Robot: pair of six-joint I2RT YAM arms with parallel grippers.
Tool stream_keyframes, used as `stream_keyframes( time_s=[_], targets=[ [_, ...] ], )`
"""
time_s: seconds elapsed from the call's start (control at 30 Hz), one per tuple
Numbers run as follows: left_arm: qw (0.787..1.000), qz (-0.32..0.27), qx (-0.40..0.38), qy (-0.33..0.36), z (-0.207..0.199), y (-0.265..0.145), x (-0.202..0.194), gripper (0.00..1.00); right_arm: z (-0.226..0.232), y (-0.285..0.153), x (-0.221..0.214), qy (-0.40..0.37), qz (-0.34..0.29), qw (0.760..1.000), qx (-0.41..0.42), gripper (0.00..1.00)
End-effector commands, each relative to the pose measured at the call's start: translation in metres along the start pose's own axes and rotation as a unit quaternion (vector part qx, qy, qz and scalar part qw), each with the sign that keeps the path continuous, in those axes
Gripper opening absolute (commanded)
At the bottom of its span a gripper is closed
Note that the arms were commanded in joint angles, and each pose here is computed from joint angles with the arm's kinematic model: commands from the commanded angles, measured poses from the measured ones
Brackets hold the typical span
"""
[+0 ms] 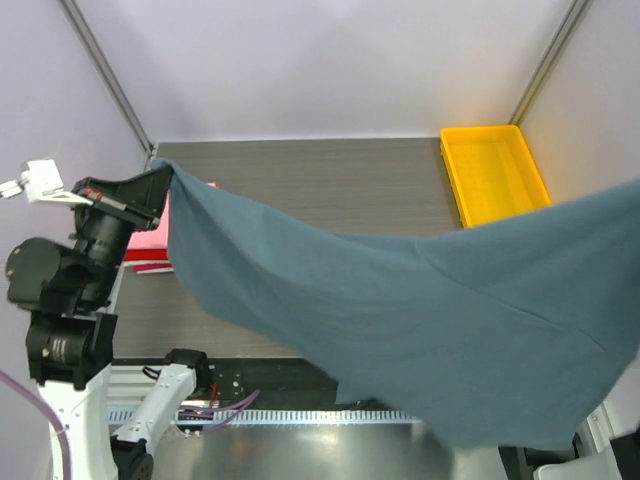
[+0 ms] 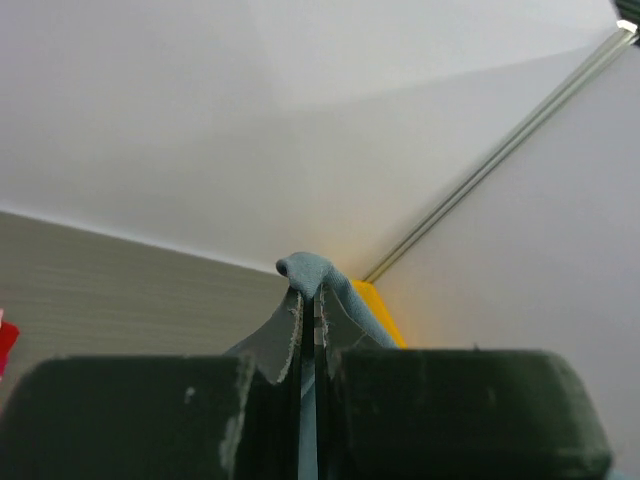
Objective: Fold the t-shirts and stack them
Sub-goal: Flatten the tshirt out
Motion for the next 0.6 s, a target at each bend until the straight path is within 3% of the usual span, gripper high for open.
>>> stream_keyframes(
  time_s=[0.0,0.13,0.27,0.43,0.5,0.53,0.57],
  targets=[
    [0.998,0.032,0.040,-0.022,0.036,0.030,-0.024,0.00,-0.054,0.043,-0.139,0.052,0.151,0.985,-0.060,0.01],
    [0.991,0.078,0.087,-0.060,0.099,0.058,-0.074,0.00,-0.077,0.041,-0.252,0.102,0.267,0.955,-0.074,0.01],
    [0.982,0.101,0.127,-0.092,0.149,0.079,-0.110,0.00,-0.084,0.037,-0.324,0.149,0.318,0.934,-0.067,0.01],
    [0.978,0.097,0.152,-0.102,0.174,0.110,-0.118,0.00,-0.095,0.056,-0.377,0.186,0.340,0.920,-0.061,0.01],
    [0.980,0.085,0.145,-0.102,0.165,0.132,-0.106,0.00,-0.094,0.077,-0.368,0.190,0.322,0.926,-0.046,0.01],
    [0.982,0.081,0.138,-0.101,0.157,0.141,-0.100,0.00,-0.101,0.085,-0.385,0.194,0.330,0.922,-0.049,0.01],
    [0.983,0.077,0.131,-0.099,0.150,0.149,-0.093,0.00,-0.098,0.107,-0.357,0.189,0.295,0.936,-0.037,0.01]
  ],
)
Point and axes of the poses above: each gripper's point midway between its finger pads, its own y axis out along the fingers, its own z axis along the line the jaws close on, x = y × z, the point moved 1 cm from there along -y, back along the fingers, and after that the axes turned 15 degrees about -y, right-handed, at the moved point
